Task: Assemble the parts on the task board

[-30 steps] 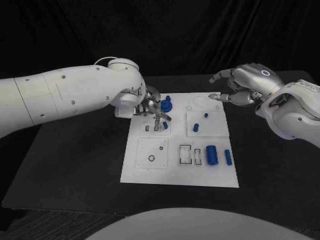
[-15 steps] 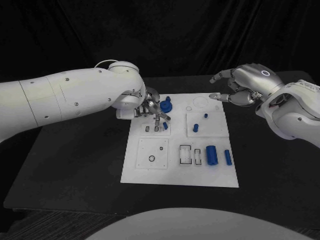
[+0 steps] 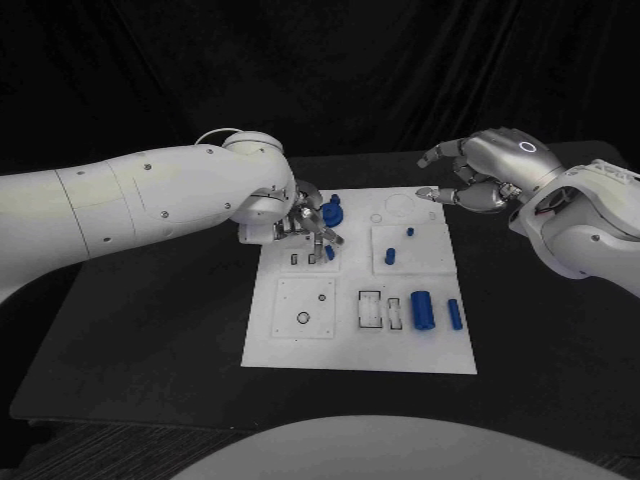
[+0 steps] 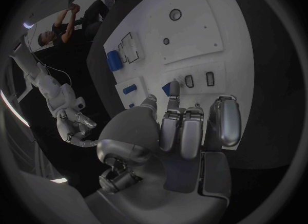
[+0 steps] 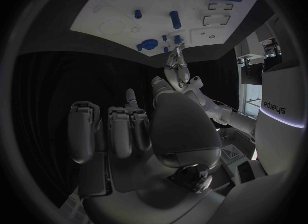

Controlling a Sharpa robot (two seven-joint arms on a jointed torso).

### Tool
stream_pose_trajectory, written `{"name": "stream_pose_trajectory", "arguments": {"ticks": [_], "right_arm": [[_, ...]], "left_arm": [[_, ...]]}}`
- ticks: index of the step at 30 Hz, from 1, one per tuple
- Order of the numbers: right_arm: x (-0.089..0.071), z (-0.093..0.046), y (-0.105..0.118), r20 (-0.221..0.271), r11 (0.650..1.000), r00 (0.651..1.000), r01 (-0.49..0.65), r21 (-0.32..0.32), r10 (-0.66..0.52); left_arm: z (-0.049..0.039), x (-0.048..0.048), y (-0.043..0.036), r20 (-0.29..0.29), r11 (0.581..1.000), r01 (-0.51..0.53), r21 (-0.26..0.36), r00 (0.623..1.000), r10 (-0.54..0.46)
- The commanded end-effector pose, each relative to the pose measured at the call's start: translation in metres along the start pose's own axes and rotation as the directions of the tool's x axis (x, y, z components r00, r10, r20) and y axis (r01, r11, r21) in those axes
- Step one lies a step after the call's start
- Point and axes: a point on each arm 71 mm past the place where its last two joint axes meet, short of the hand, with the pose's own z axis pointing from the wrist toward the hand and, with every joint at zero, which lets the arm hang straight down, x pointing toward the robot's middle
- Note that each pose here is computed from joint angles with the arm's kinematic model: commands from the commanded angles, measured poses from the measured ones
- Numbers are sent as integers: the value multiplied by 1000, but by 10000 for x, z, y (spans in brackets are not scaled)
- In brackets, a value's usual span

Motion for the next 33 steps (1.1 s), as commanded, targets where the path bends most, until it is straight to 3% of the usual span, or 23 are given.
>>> {"name": "stream_pose_trajectory", "arguments": {"ticks": [1, 33], "right_arm": [[11, -1, -9, -6, 1000, 1000, 5, 18, -5], [55, 19, 7, -12, 1000, 1000, 3, 10, -3]], "left_arm": [[20, 7, -4, -7, 1000, 9, 5, 1000, -9], [159, 20, 23, -34, 1000, 14, -9, 999, -14]]}}
